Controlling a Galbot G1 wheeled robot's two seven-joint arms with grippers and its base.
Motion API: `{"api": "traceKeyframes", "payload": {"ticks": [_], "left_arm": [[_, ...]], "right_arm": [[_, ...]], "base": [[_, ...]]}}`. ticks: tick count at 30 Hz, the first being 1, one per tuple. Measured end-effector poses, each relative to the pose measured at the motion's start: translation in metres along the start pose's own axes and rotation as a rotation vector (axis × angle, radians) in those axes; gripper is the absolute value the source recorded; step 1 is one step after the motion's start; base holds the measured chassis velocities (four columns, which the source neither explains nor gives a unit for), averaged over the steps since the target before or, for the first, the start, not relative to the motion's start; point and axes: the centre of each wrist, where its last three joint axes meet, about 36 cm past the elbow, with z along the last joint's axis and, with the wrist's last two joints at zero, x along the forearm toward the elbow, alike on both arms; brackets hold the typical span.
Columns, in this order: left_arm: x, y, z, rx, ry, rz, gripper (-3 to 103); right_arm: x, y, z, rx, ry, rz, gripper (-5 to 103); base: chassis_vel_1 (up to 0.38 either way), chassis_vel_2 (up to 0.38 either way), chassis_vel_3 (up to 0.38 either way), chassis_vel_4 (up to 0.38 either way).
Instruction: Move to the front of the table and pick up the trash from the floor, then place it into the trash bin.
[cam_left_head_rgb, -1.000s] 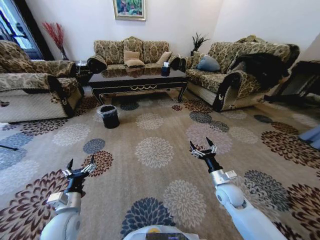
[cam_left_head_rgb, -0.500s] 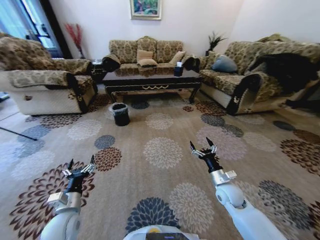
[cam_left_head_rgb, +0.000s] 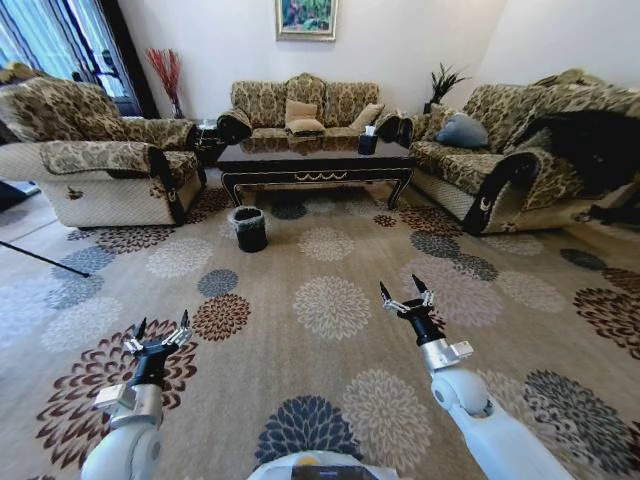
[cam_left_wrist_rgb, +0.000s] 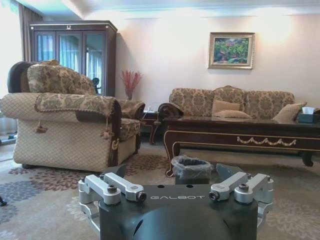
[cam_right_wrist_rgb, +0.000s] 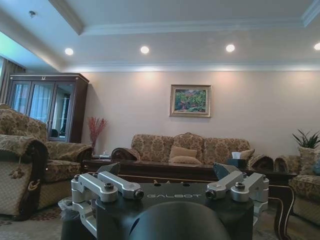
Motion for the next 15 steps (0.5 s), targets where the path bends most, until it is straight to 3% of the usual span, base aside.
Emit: {"api": "traceKeyframes", "payload": {"ticks": [15], "left_arm": [[0.0000,0.0000,0.0000,0.000,0.000,0.000,100]], "right_arm": [[0.0000,0.0000,0.0000,0.000,0.000,0.000,100]], "base": [[0.000,0.000,0.000,0.000]]}}
